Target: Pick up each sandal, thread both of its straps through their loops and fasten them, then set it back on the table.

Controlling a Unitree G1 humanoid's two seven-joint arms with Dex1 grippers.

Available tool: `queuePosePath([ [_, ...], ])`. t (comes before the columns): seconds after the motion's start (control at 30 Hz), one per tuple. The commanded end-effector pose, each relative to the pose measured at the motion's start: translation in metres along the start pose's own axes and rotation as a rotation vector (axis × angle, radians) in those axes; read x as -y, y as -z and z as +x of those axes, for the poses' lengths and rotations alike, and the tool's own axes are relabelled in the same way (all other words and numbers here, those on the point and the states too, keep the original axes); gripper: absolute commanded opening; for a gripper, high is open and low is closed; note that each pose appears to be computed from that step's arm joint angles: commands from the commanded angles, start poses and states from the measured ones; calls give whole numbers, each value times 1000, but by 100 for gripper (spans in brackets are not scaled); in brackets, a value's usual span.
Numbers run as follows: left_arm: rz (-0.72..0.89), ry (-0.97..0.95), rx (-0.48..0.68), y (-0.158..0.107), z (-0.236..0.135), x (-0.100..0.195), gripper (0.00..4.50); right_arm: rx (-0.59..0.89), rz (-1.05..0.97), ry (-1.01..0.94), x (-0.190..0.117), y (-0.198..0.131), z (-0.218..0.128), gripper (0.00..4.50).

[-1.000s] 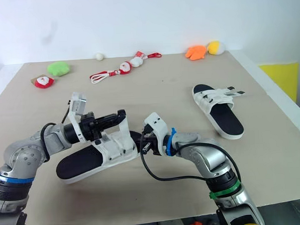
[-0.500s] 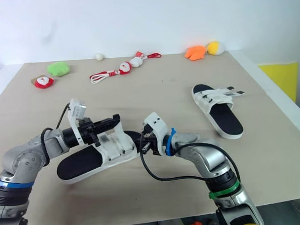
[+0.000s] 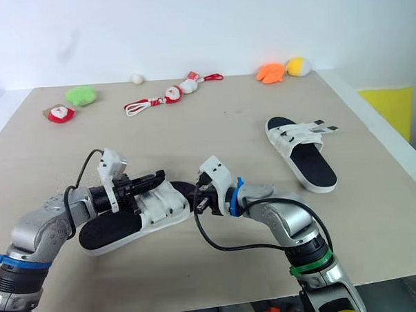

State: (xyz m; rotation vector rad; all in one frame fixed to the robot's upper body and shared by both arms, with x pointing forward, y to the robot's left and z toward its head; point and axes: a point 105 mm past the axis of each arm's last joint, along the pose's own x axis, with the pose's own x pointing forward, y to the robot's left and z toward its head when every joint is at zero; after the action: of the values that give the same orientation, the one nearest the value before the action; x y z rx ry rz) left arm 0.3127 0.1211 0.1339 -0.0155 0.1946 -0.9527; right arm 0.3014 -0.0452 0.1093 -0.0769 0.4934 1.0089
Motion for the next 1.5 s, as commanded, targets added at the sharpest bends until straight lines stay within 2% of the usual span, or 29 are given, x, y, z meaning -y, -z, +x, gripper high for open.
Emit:
queuePosePath([
  [0.03, 46, -59, -56, 11, -8, -12, 9, -102, 47, 49, 9, 26, 1, 0],
  [0.07, 67, -60, -67, 12, -9, -13, 9, -102, 47, 49, 9, 26, 2, 0],
  [0.17, 104, -53, -101, 16, -12, -15, 89, -100, 47, 49, 10, 25, 2, 0],
  [0.33, 155, -66, -117, 17, -15, -20, 319, -100, 45, 49, 10, 25, 2, 0],
  [0.37, 175, -79, -119, 17, -16, -23, 348, -101, 45, 48, 10, 25, 2, 0],
  [0.4, 197, -91, -124, 16, -16, -25, 420, -101, 45, 47, 10, 25, 2, 0],
  [0.43, 218, -100, -130, 16, -16, -27, 440, -101, 45, 46, 10, 25, 3, 0],
  [0.63, 343, -132, -124, 7, -16, -34, 440, -83, 41, 43, 10, 20, 3, 0],
  [0.8, 569, -212, 6, -36, -30, -44, 440, 112, -29, -40, 0, -15, -11, 0],
  [0.9, 729, -126, 47, -52, -52, -28, 440, 257, -17, -122, -5, -39, -33, 0],
  [1.0, 888, -67, 52, -65, -68, -12, 440, 337, -23, -163, -3, -55, -54, 0],
  [1.07, 1020, -2, -23, -54, -77, -2, 440, 358, -46, -196, -1, -62, -69, 0],
  [1.2, 1196, 172, -185, -15, -93, 12, 450, 340, -118, -271, 0, -70, -97, 127],
  [1.3, 1193, 226, -247, 3, -97, 14, 450, 307, -199, -317, -1, -77, -116, 290],
  [1.33, 1178, 230, -243, 5, -94, 16, 450, 299, -229, -322, -1, -81, -122, 351],
  [1.37, 1177, 230, -225, 6, -88, 18, 450, 285, -267, -316, -1, -84, -126, 371],
  [1.4, 1176, 227, -202, 5, -82, 21, 450, 275, -296, -308, -1, -86, -128, 442],
  [1.5, 1192, 217, -134, 3, -63, 28, 450, 269, -353, -299, -2, -93, -130, 442],
])
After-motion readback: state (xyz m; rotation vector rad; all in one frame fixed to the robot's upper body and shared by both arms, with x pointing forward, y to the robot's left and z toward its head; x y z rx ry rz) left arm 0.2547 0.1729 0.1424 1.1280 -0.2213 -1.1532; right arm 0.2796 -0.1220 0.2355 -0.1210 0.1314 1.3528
